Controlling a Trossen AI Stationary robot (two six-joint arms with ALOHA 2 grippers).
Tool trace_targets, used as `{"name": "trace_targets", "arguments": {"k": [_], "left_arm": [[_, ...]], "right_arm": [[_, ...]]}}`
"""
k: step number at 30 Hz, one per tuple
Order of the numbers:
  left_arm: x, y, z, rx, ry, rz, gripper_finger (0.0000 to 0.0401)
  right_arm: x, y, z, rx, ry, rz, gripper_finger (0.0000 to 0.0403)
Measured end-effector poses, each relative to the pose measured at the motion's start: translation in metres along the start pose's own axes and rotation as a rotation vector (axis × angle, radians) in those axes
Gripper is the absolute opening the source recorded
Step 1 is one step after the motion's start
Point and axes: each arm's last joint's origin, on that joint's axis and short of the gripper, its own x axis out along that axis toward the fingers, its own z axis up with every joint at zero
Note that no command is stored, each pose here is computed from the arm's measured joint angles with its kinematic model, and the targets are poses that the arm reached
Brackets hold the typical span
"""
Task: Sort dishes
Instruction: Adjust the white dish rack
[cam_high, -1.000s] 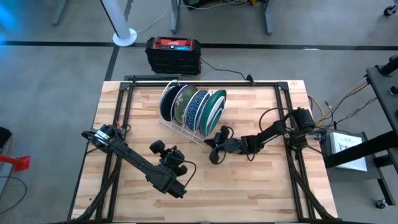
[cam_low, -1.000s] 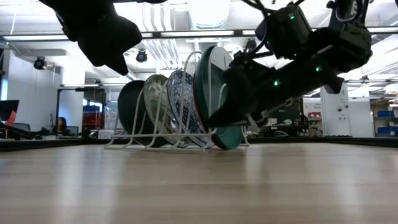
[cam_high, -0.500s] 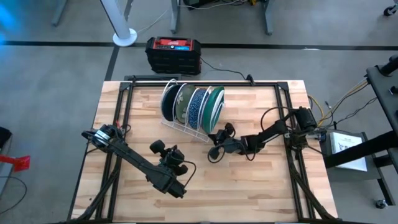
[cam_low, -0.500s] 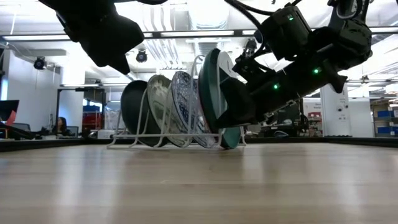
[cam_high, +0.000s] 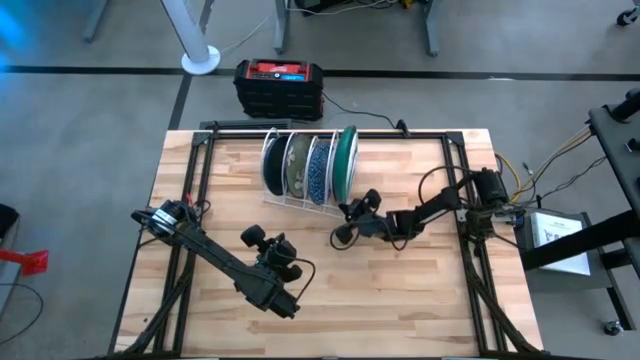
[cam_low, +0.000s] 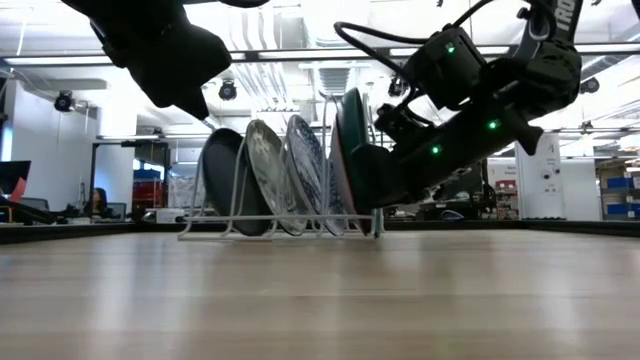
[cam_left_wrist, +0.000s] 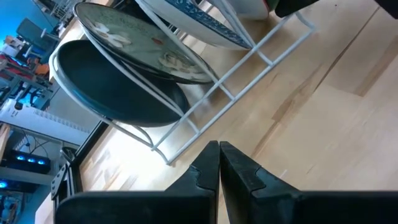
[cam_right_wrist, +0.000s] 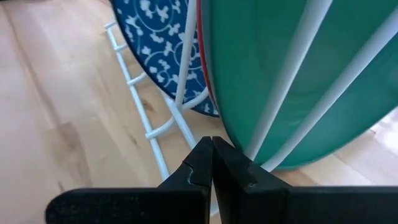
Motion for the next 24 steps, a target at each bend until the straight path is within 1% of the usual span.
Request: {"name": "trace_targets", "arguments": {"k": [11,15,20,24], "left_arm": [[-0.002,0.000,-0.001,0.003,-0.005,-0.005,0.0000],[-0.002,0.000,0.000,0.000,-0.041,0.001,0.0000],[-0.002,-0.003,0.003,-0.031,-0.123,-0.005,0.0000],[-0.003,-0.011,0.006,-0.053,-0.174,-0.040,0.0000]], "right_arm": [[0.007,-0.017,-0.004,-0.017,0.027,-0.061,0.0000],[0.007,-0.019,-0.004,-0.028,0.031,-0.061,0.0000],[0.001,-0.013,-0.007,-0.033,0.051,-0.047,0.0000],[-0.018,-0.001,-0.017,0.010,0.109,-0.011,0.0000]]}}
